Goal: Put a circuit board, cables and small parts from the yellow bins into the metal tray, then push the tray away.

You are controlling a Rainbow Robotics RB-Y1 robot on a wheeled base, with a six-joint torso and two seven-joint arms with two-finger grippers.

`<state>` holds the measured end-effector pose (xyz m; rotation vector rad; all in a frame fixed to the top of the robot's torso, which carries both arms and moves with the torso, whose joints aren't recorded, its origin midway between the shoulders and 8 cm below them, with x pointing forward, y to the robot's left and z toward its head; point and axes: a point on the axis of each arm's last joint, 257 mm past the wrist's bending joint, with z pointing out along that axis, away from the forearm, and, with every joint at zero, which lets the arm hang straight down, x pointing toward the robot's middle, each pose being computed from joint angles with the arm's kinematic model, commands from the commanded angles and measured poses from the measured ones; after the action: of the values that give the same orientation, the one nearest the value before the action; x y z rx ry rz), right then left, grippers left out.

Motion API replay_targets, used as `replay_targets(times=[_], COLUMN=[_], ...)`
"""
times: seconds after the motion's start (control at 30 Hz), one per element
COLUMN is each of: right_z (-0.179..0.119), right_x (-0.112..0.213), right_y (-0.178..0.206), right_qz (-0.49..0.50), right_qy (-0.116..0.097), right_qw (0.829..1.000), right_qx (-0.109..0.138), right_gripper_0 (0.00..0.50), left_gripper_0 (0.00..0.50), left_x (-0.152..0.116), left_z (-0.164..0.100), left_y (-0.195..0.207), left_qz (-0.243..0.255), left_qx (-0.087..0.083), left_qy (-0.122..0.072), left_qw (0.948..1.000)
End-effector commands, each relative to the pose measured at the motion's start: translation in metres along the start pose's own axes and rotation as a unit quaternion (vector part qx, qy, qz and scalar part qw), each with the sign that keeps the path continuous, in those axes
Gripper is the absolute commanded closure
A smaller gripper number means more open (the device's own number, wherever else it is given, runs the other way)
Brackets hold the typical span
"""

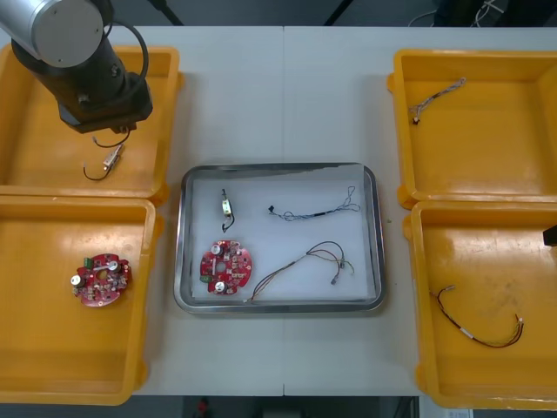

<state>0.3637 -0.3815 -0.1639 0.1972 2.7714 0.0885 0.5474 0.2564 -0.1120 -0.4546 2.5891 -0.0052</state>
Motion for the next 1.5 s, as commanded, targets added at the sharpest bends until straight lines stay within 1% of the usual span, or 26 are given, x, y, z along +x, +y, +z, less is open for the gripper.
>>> replay_targets(times=[0.03,0.13,0.27,0.3,0.33,0.37,0.53,0.73,0.77,0.83,0.93,1.0,1.07,1.1,1.17,1.23,1.27,1.3,1.37,1.5], right_z=[-0.013,-0.013,-0.013,-0.013,-0.013,-0.013,-0.013,-0.013,-0.013,-0.013,-0.013,-0.013,-0.013,-0.013,-0.013,-0.013,-0.013,-0.013,-0.013,-0.013], right_x=[-0.005,-0.005,-0.005,-0.005,-0.005,-0.005,-0.005,-0.005,-0.005,-0.005,-0.005,-0.005,-0.005,-0.005,-0.005,-0.005,-0.005,-0.005,-0.005,-0.005], right_y=[-0.009,-0.009,-0.009,-0.009,-0.009,-0.009,-0.009,-0.009,-0.009,-0.009,-0.009,-0.009,-0.009,-0.009,-0.009,-0.009,-0.009,-0.009,-0.009,-0.009], right_qz=[0.003,0.003,0.003,0.003,0.003,0.003,0.003,0.003,0.003,0.003,0.003,0.003,0.003,0.003,0.003,0.003,0.003,0.003,0.003,0.003], right_qy=[-0.015,-0.015,-0.015,-0.015,-0.015,-0.015,-0.015,-0.015,-0.015,-0.015,-0.015,-0.015,-0.015,-0.015,-0.015,-0.015,-0.015,-0.015,-0.015,-0.015], right_qw=[1.000,1.000,1.000,1.000,1.000,1.000,1.000,1.000,1.000,1.000,1.000,1.000,1.000,1.000,1.000,1.000,1.000,1.000,1.000,1.000], right_qx=[0.014,0.014,0.014,0.014,0.014,0.014,0.014,0.014,0.014,0.014,0.014,0.014,0.014,0.014,0.014,0.014,0.014,0.014,0.014,0.014], right_gripper_0=[0.000,0.000,0.000,0.000,0.000,0.000,0.000,0.000,0.000,0.000,0.000,0.000,0.000,0.000,0.000,0.000,0.000,0.000,0.000,0.000], left_gripper_0=[0.500,0.500,0.500,0.500,0.500,0.500,0.500,0.500,0.500,0.500,0.500,0.500,0.500,0.500,0.500,0.500,0.500,0.500,0.499,0.500], left_x=[-0.009,0.006,0.026,0.031,0.038,0.042,0.071,0.103,0.108,0.115,0.129,0.134,0.141,0.142,0.147,0.150,0.152,0.152,0.155,0.162], left_z=[-0.038,-0.041,-0.042,-0.041,-0.040,-0.039,-0.030,-0.017,-0.014,-0.009,0.002,0.007,0.014,0.017,0.027,0.033,0.039,0.040,0.048,0.054], left_y=[-0.014,-0.025,-0.041,-0.046,-0.053,-0.055,-0.078,-0.102,-0.106,-0.114,-0.124,-0.127,-0.131,-0.132,-0.135,-0.138,-0.137,-0.139,-0.141,-0.145], left_qz=[-0.076,-0.080,-0.083,-0.087,-0.088,-0.090,-0.093,-0.090,-0.090,-0.089,-0.085,-0.081,-0.076,-0.075,-0.071,-0.067,-0.066,-0.065,-0.062,-0.055], left_qx=[0.031,0.042,0.046,0.046,0.050,0.050,0.060,0.066,0.066,0.065,0.061,0.058,0.051,0.050,0.041,0.037,0.032,0.032,0.026,0.027], left_qy=[-0.031,-0.030,-0.029,-0.032,-0.032,-0.032,-0.035,-0.030,-0.032,-0.037,-0.037,-0.042,-0.050,-0.052,-0.055,-0.059,-0.060,-0.063,-0.063,-0.061], left_qw=[0.9961,0.9954,0.9950,0.9947,0.9944,0.9942,0.9933,0.9933,0.9933,0.9933,0.9938,0.9941,0.9946,0.9946,0.9951,0.9953,0.9955,0.9954,0.9957,0.9962])
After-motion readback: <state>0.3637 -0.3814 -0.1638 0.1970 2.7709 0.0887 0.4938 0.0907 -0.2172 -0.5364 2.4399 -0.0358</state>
